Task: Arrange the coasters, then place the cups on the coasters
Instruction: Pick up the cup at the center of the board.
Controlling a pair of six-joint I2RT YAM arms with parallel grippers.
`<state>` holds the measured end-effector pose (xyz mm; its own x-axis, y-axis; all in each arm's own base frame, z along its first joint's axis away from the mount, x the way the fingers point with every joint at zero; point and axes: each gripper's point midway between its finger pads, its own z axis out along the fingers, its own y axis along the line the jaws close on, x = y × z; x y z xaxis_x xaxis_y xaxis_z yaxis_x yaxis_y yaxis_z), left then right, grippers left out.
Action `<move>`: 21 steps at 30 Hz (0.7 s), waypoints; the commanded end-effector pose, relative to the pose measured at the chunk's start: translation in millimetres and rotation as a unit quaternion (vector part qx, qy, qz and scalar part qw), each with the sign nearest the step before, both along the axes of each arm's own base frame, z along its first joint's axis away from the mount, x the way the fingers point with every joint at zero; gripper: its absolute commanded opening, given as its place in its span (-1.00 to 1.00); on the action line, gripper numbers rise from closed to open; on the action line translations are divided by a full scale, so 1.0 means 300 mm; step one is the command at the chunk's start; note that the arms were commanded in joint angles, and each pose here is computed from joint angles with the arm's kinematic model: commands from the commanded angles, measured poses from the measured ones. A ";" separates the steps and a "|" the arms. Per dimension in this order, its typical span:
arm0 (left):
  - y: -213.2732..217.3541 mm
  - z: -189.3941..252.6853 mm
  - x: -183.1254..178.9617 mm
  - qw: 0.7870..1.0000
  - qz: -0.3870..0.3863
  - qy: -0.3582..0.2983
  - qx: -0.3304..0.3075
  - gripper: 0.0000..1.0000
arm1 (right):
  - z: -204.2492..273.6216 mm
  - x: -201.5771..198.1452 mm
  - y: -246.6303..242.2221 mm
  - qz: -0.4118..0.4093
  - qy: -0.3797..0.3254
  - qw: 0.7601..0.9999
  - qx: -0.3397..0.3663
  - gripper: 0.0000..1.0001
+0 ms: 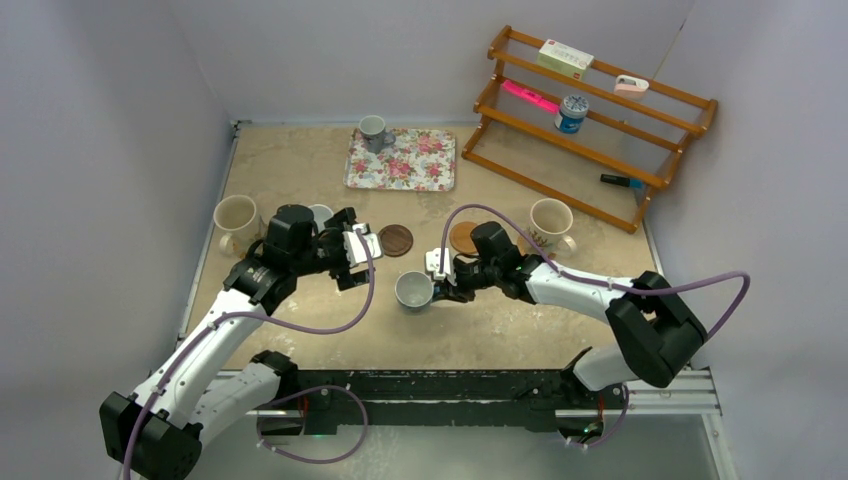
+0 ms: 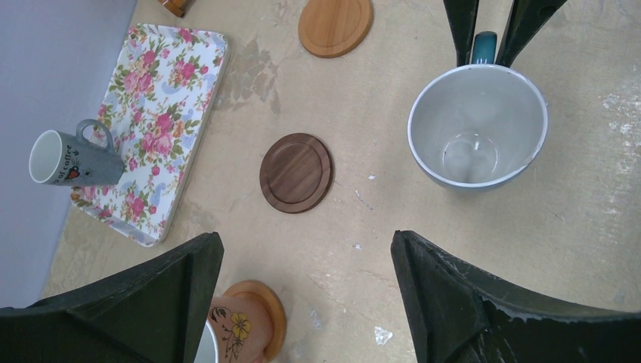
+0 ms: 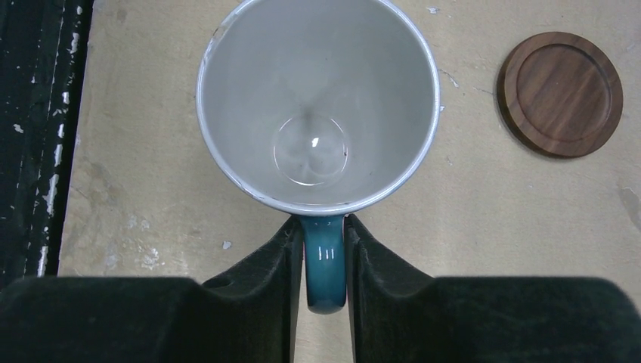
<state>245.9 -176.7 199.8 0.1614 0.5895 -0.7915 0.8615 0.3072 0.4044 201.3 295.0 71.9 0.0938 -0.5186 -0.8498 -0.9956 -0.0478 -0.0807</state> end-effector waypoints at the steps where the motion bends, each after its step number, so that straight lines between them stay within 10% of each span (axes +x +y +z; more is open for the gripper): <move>1: -0.007 0.003 -0.001 1.000 -0.004 -0.001 -0.013 0.74 | 0.013 -0.020 0.020 0.016 0.005 1.000 0.017 -0.46; 12: -0.007 0.004 -0.001 1.000 -0.004 -0.002 -0.013 0.74 | 0.037 -0.056 0.020 0.043 0.008 0.999 0.028 -1.00; 21: -0.006 0.006 -0.002 1.000 -0.004 -0.002 -0.014 0.74 | 0.093 -0.040 0.012 0.021 -0.003 0.999 0.042 -1.00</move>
<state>246.0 -176.6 199.8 0.1616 0.5895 -0.7915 0.8614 0.3071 0.4046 190.1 293.9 74.8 0.0810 -0.5071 -0.8581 -0.9958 -0.0783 -0.0477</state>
